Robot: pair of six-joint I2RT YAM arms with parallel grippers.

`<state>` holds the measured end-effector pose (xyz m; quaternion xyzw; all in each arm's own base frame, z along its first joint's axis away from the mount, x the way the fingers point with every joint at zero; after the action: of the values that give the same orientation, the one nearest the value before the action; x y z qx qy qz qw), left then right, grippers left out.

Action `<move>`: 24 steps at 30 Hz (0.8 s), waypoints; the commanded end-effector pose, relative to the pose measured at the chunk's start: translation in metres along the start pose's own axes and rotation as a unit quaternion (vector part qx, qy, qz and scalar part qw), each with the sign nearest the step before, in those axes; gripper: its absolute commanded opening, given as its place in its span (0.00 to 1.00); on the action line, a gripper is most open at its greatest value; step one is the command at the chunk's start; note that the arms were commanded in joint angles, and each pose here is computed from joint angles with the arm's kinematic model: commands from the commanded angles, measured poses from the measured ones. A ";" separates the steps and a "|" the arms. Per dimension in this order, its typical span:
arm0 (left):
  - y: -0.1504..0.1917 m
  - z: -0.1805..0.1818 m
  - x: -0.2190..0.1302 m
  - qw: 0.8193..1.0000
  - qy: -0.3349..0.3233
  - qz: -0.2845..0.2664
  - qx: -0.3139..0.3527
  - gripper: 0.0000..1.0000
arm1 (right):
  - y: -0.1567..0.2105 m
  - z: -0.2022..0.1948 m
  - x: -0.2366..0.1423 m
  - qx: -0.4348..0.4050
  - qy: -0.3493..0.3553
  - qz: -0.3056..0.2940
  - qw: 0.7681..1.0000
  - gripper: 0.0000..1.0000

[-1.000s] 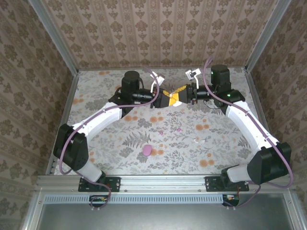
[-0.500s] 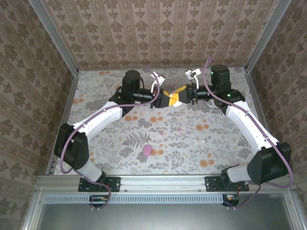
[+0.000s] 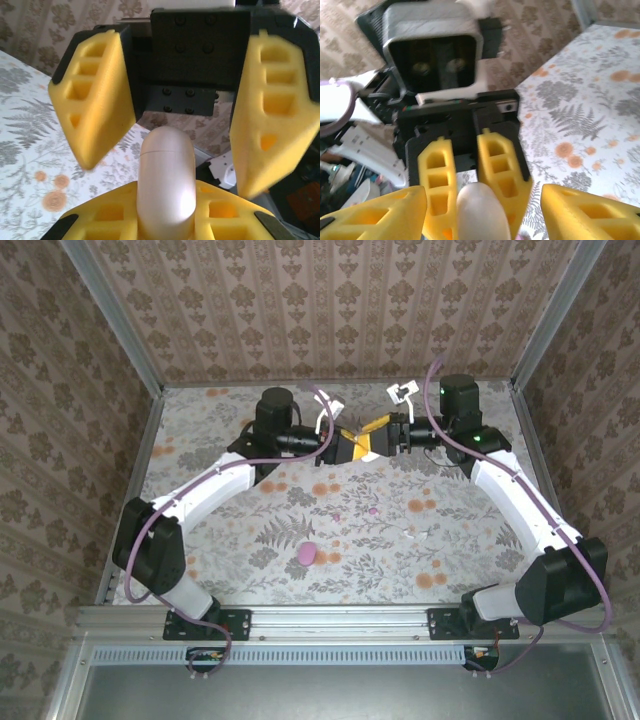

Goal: Insert the wireless bluetooth earbuds into the charging case

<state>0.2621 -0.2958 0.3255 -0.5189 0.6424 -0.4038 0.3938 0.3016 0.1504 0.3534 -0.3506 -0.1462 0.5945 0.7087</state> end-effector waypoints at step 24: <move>-0.004 -0.030 -0.038 0.925 -0.117 -0.257 0.256 0.13 | 0.007 0.054 -0.020 -0.178 0.044 -0.028 0.983 0.63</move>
<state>0.2508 -0.2570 0.3163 -0.5997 0.3393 -0.5317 0.4925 0.2559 0.1452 0.3967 -0.4892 -0.2128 0.5067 0.6773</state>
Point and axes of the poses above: each hand's point on the last joint's axis, 136 mm out from that joint toward the fingers, its own x axis out along the fingers, its own z axis along the line the jaws close on, y = z × x, the point moved 8 cm from there along -x, back along the fingers, and after that the axes turned 12 degrees about x, right-handed, at the moved point
